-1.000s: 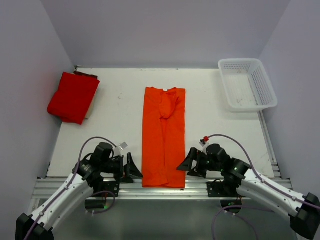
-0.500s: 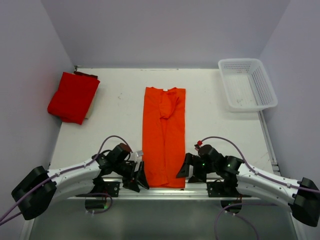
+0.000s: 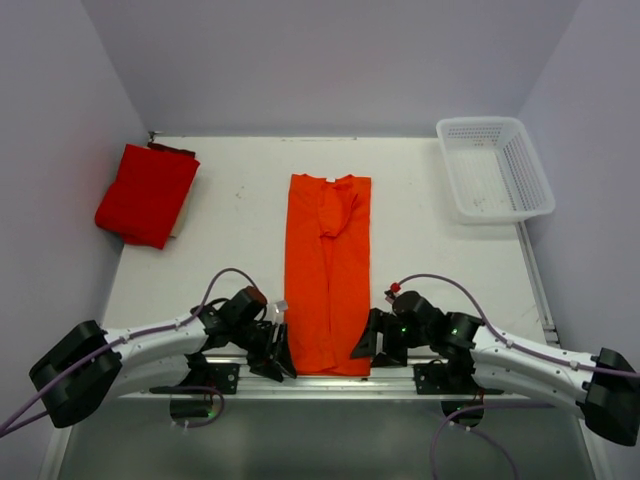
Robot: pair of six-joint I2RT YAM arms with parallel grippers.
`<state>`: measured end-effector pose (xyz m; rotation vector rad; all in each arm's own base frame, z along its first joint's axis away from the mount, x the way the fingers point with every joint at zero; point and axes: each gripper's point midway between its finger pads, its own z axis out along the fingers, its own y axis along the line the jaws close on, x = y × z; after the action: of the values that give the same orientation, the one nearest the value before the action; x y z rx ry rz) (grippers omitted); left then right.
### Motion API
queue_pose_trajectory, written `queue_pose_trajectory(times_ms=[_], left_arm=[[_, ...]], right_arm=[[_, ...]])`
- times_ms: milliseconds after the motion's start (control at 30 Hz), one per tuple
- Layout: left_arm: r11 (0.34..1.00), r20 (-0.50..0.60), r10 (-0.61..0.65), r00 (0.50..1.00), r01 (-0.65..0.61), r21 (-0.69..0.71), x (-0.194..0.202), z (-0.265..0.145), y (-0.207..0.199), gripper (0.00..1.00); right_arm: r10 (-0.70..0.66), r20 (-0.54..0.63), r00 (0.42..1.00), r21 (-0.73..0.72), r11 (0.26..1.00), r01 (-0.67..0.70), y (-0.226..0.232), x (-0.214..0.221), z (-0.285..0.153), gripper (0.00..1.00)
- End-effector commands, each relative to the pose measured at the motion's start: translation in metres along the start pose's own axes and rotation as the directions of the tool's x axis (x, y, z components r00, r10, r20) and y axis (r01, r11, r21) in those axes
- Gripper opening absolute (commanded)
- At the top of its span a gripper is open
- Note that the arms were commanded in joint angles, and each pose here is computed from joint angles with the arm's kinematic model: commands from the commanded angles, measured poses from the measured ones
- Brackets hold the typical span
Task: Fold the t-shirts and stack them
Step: Fold the tshirt
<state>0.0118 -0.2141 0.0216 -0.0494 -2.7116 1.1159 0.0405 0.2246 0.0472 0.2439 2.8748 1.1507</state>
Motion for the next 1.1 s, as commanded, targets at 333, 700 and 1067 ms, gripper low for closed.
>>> queue_pose_trajectory(times_ms=[333, 700, 1067], left_arm=[[0.952, 0.347, 0.048, 0.937, 0.061, -0.299, -0.068, 0.005, 0.063, 0.56], [0.944, 0.447, 0.053, 0.893, 0.102, -0.314, -0.089, 0.001, 0.067, 0.56], [0.959, 0.451, 0.065, 0.890, 0.069, -0.276, -0.100, 0.015, 0.061, 0.09]], right_arm=[[-0.009, -0.074, 0.997, 0.010, 1.000, 0.010, 0.004, 0.015, 0.008, 0.71], [-0.038, -0.081, 0.996, 0.062, 0.997, 0.043, -0.003, 0.017, 0.006, 0.69], [-0.072, -0.047, 0.996, 0.168, 0.983, 0.079, -0.024, 0.013, -0.004, 0.65]])
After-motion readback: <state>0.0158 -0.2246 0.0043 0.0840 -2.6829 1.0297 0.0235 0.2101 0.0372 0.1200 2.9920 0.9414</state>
